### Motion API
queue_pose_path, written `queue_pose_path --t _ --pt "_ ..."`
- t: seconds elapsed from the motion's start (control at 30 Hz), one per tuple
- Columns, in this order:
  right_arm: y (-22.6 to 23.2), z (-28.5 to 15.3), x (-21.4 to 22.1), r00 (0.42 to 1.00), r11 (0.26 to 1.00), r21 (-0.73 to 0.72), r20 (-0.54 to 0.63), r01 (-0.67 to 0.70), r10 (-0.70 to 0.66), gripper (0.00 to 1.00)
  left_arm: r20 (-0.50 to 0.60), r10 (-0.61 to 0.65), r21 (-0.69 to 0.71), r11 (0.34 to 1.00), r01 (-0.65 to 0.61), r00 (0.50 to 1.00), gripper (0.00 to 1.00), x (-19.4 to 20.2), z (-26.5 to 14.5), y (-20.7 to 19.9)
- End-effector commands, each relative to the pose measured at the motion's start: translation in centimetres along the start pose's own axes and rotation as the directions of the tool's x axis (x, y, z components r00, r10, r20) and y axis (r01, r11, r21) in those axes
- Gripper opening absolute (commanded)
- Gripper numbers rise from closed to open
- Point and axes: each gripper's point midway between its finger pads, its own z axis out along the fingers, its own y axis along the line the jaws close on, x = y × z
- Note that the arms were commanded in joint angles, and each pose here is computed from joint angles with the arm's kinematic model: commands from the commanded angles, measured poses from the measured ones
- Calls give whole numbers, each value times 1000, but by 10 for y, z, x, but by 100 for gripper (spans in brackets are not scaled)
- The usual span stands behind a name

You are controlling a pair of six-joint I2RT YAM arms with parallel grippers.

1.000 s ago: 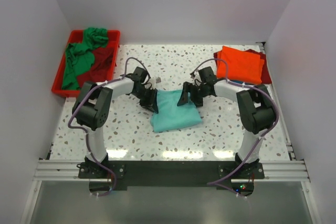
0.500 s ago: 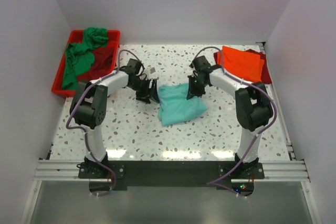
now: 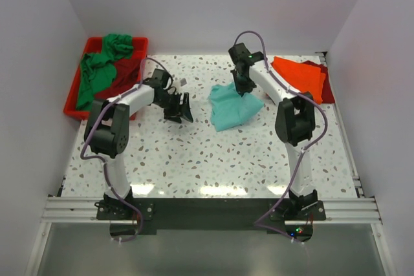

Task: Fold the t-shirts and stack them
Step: Neatly place the folded tshirt to the corner

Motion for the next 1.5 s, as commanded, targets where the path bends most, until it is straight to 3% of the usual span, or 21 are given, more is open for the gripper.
queue_pose_path --t 0.0,0.47,0.67,1.03,1.2,1.47 --pt "-46 -23 -28 997 982 182 45 48 -57 0 20 -3 -16 1000 4 1000 70 -2 -9 10" --pt "-118 -79 -98 967 939 342 231 25 -109 0 27 -27 -45 999 28 999 69 -5 -13 21" --pt "-151 -113 -115 940 955 289 339 -72 -31 0 18 -40 -60 997 41 999 68 1 -12 26" --pt "-161 -151 -127 888 982 89 447 -166 110 0 16 -67 -61 996 68 998 68 7 -10 26" --pt "-176 -151 -120 886 979 49 437 -198 157 0 18 -70 -64 995 71 997 68 10 -11 26" --pt "-202 -97 -99 923 971 84 338 -226 185 0 45 -54 -69 996 57 998 68 5 -19 22"
